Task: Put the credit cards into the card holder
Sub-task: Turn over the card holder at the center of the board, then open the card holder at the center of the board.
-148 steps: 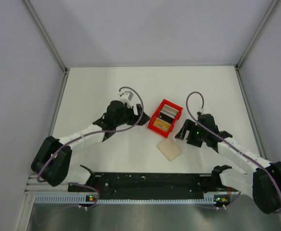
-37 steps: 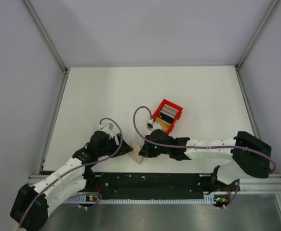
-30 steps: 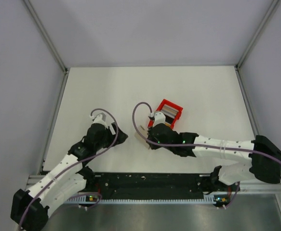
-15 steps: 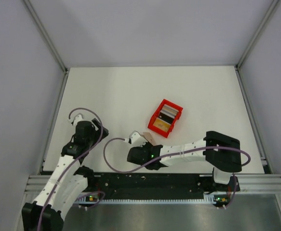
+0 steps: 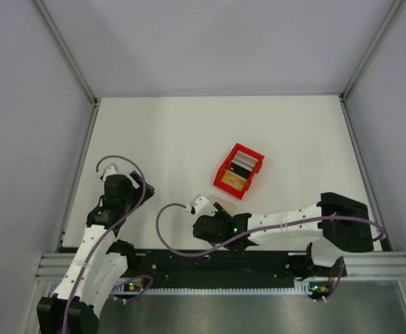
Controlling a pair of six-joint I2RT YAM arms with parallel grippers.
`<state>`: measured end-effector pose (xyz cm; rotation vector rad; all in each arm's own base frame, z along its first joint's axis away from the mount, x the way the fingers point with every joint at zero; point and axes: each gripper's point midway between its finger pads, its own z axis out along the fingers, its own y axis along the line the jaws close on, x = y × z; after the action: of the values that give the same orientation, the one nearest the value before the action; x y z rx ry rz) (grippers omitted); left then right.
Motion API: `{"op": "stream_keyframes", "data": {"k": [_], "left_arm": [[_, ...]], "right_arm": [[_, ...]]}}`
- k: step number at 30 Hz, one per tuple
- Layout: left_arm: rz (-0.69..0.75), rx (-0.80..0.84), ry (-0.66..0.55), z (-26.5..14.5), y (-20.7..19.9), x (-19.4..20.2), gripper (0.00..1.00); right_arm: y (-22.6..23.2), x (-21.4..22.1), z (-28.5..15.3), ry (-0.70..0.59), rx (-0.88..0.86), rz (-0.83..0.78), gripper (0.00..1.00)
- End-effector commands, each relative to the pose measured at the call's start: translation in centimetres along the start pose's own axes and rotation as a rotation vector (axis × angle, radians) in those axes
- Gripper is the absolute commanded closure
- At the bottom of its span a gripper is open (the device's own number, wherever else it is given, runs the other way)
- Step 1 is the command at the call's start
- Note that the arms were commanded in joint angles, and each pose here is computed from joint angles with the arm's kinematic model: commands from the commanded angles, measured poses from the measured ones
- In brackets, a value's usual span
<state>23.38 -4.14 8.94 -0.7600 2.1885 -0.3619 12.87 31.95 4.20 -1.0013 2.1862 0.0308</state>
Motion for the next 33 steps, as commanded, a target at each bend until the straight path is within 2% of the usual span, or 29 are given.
{"op": "stream_keyframes", "data": {"k": [1, 5, 9, 12, 16, 21, 24, 33], "left_arm": [[0.066, 0.098, -0.027, -0.7, -2.2, -1.4, 0.11], [0.152, 0.315, 0.053, -1.1, -5.5, 0.3, 0.08], [0.212, 0.532, 0.155, -1.4, -8.7, 3.0, 0.08], [0.279, 0.605, 0.22, -1.4, -10.6, 4.8, 0.08], [0.392, 0.644, 0.305, -1.2, -13.4, 8.0, 0.09], [0.394, 0.658, 0.376, 0.7, -14.2, 10.4, 0.14], [0.435, 0.674, 0.413, 1.0, -14.4, 11.3, 0.24], [0.463, 0.722, 0.458, 1.5, -14.8, 13.4, 0.25]], "right_arm": [[1.7, -3.2, -3.6, -0.118, -0.182, 0.186, 0.4], [0.3, -2.4, -5.1, -0.13, -0.272, 0.376, 0.38], [-2.7, -0.3, -4.8, -0.062, -0.291, 0.736, 0.36], [-4.5, 0.5, -3.7, -0.053, -0.309, 0.917, 0.36], [-6.3, 0.2, -2.4, -0.053, -0.327, 1.059, 0.35], [-8.3, -0.7, -0.8, -0.055, -0.296, 1.108, 0.37], [-8.6, -0.7, 0.3, -0.021, -0.285, 1.106, 0.37], [-7.6, -1.3, 2.2, 0.037, -0.314, 1.029, 0.39]]}}
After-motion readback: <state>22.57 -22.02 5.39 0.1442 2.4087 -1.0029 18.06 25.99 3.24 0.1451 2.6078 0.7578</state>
